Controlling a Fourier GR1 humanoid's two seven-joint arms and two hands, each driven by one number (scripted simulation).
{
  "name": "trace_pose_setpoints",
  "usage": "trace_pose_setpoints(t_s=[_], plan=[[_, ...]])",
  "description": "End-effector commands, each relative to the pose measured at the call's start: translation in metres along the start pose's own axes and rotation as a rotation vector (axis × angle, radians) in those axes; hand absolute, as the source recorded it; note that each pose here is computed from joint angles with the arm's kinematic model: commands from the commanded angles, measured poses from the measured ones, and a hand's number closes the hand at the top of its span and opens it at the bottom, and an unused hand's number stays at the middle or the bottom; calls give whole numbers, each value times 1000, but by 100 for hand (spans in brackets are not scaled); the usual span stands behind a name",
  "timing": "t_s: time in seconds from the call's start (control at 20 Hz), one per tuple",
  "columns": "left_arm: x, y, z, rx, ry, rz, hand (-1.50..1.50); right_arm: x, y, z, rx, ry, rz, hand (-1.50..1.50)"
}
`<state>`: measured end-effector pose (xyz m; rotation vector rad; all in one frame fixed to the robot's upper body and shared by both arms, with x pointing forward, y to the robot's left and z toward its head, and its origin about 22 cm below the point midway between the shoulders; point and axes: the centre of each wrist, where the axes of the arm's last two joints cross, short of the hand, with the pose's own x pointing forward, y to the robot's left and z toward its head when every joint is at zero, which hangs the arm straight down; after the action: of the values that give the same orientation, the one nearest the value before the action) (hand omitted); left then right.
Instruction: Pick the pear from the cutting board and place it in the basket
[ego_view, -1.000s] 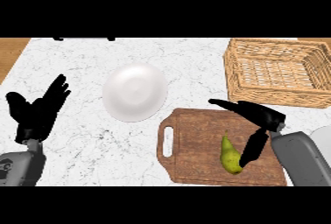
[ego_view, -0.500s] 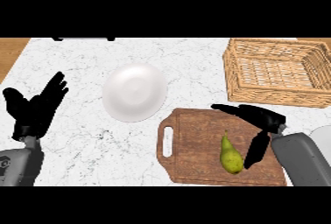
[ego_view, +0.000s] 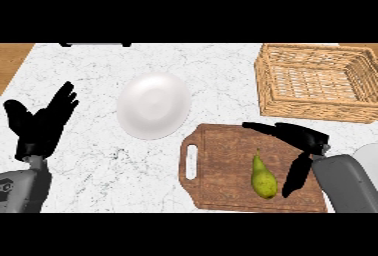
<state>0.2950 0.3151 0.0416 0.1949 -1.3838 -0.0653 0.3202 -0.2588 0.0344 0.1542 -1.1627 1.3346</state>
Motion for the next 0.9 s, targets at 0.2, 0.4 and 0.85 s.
trace_pose_setpoints(t_s=[0.2,0.4,0.85], plan=[[-10,7,15,-31,5,-10,0,-9,17,-6,5,23,58,-150],[-12,-18,13,4,-2,-10,0,7,39,-23,-7,55,76,-150],[-4,-7,11,0,-1,-15,0,-3,49,-18,84,29,226,150]])
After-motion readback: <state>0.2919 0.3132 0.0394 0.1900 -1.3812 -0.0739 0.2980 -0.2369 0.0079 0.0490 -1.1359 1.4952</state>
